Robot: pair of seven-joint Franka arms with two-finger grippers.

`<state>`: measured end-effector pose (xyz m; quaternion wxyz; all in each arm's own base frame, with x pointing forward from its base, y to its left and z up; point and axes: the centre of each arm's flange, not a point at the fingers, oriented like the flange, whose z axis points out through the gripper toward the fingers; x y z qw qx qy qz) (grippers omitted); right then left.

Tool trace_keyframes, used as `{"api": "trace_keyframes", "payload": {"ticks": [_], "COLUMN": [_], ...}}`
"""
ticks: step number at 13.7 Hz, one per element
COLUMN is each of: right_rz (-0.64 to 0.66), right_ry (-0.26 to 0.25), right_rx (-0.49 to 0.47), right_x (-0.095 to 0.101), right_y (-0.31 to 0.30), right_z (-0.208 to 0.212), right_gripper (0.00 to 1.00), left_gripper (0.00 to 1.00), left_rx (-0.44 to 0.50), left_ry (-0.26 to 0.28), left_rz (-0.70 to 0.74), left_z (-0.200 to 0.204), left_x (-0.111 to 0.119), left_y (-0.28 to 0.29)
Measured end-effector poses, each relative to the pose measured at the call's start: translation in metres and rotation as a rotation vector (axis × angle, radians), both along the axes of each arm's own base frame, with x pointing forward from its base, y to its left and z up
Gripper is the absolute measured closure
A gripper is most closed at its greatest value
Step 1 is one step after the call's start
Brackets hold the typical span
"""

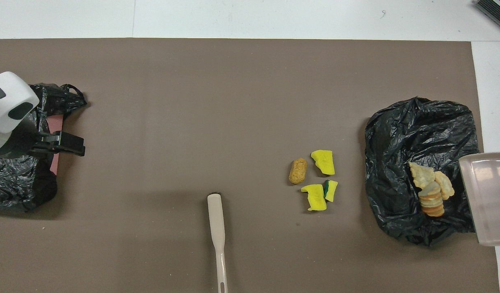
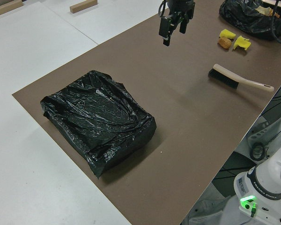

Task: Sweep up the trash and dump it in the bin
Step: 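Tip the dustpan into the bag while the left gripper drops the brush, then bring the empty dustpan back to the table center and release it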

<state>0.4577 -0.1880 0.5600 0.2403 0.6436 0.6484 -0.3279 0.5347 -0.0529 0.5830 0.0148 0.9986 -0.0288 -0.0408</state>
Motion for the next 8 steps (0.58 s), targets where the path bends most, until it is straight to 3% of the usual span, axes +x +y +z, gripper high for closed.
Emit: {"api": "trace_keyframes", "payload": {"ticks": [4,8], "right_rz": [-0.195,-0.447], "right_ry": [-0.182,-0.375], "right_rx": [0.155,0.294], "right_x": [-0.020,-0.010], "right_y": [0.014,0.054], "right_z": [0.043,0.033], "right_gripper": [0.69,0.69], "left_gripper": [0.00,0.00], "left_rx": [0.014,0.015], "left_ry": [0.004,0.011], "left_rz": [-0.040,-0.031], "left_z": [0.040,0.037], "left_x": [-0.008,-0.006], "left_y": [0.000,0.005]}}
